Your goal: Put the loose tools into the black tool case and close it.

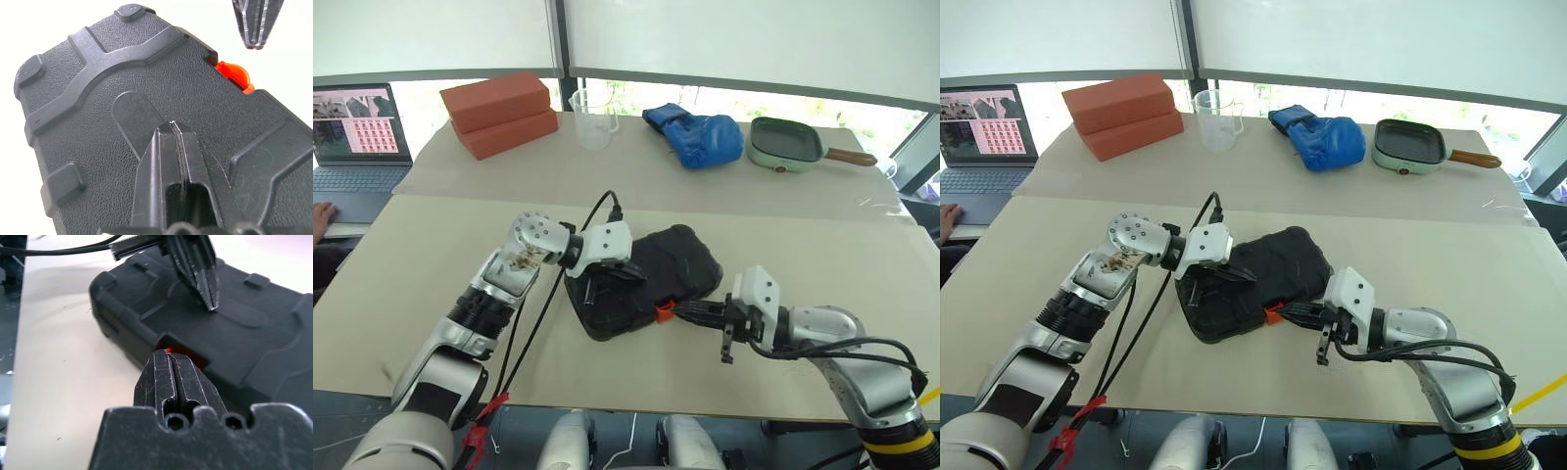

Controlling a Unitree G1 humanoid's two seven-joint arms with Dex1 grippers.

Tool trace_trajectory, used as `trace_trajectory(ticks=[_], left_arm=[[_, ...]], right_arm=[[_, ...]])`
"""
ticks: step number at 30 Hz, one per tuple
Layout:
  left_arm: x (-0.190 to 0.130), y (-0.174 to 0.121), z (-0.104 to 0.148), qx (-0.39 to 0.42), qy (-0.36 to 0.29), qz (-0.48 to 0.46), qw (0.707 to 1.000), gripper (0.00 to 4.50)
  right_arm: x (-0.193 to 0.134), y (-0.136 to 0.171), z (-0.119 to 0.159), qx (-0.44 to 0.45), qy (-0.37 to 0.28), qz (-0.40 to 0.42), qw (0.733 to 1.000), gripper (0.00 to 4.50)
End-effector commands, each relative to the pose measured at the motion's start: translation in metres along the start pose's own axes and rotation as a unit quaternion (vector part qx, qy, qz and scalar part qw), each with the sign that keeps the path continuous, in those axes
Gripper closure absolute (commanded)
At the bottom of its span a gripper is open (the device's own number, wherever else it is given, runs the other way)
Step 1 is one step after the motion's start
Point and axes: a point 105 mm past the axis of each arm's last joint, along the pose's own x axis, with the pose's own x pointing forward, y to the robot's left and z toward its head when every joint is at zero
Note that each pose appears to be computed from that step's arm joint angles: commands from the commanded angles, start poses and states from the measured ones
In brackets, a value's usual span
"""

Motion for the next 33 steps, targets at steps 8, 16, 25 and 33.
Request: trace_trajectory(ticks=[8, 16, 25, 33], left_arm=[[0.005, -0.001, -0.009, -0.003, 0.024, -0.005, 1.000, 4.48], [0.012, -0.004, -0.008, 0.003, 0.023, -0.014, 1.000, 4.48], [0.017, -0.008, -0.007, 0.004, 0.021, -0.019, 1.000, 4.48], [0.016, -0.008, -0.009, -0.001, 0.021, -0.017, 1.000, 4.48]], right_arm=[[-0.003, 0.016, -0.015, -0.005, 0.040, 0.044, 0.998, 4.50], [0.015, 0.002, -0.026, -0.005, 0.045, 0.019, 0.999, 4.50], [0.024, -0.009, -0.027, -0.003, 0.042, 0.000, 0.999, 4.50], [0.003, 0.009, 0.003, 0.022, -0.010, 0.057, 0.998, 4.50]])
